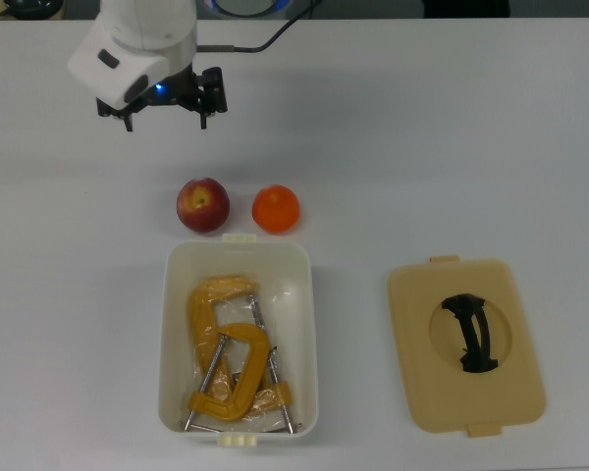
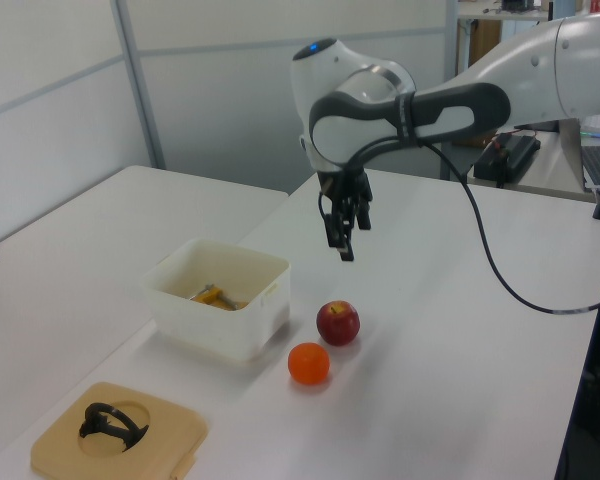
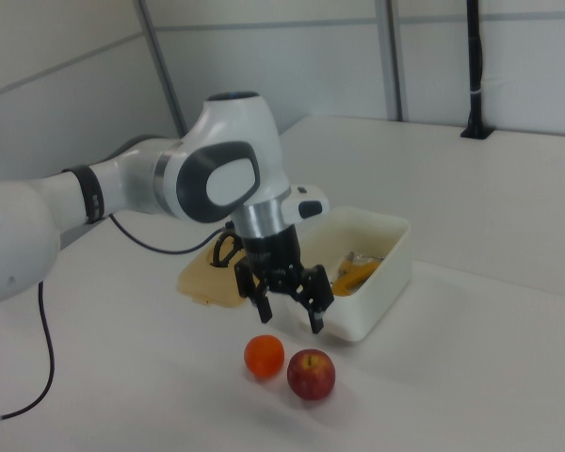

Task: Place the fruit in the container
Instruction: 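Lower the open gripper onto the red apple and close it, then lift the red apple and carry it over the white container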

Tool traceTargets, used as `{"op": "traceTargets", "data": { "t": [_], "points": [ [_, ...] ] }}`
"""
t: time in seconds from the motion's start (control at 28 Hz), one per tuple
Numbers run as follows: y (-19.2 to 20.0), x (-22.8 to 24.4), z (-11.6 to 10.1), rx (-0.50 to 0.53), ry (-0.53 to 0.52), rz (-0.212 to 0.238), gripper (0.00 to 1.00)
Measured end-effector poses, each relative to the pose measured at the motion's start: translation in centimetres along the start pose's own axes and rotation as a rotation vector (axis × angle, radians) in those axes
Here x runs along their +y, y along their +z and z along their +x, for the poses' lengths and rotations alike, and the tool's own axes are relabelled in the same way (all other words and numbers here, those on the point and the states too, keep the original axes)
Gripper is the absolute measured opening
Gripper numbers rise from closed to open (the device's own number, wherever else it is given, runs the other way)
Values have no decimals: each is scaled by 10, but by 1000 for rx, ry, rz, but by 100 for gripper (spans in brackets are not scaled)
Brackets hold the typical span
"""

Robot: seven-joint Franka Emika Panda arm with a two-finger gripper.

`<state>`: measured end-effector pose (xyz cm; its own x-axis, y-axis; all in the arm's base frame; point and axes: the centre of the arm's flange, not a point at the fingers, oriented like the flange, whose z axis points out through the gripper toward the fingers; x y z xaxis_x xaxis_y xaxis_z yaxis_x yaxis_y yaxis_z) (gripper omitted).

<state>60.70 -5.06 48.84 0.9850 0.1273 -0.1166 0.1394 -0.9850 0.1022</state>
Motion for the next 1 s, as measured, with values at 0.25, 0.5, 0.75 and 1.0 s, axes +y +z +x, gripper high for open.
{"op": "traceTargets", "data": {
  "t": [0.25, 0.5, 0.75, 1.0],
  "points": [
    [58, -29, 3, 39, -55, -2, 100],
    [88, -37, 9, 72, -71, -4, 100],
    [113, -40, 20, 80, -77, -3, 100],
    [137, -41, 33, 97, -82, -4, 100]
  ]
}}
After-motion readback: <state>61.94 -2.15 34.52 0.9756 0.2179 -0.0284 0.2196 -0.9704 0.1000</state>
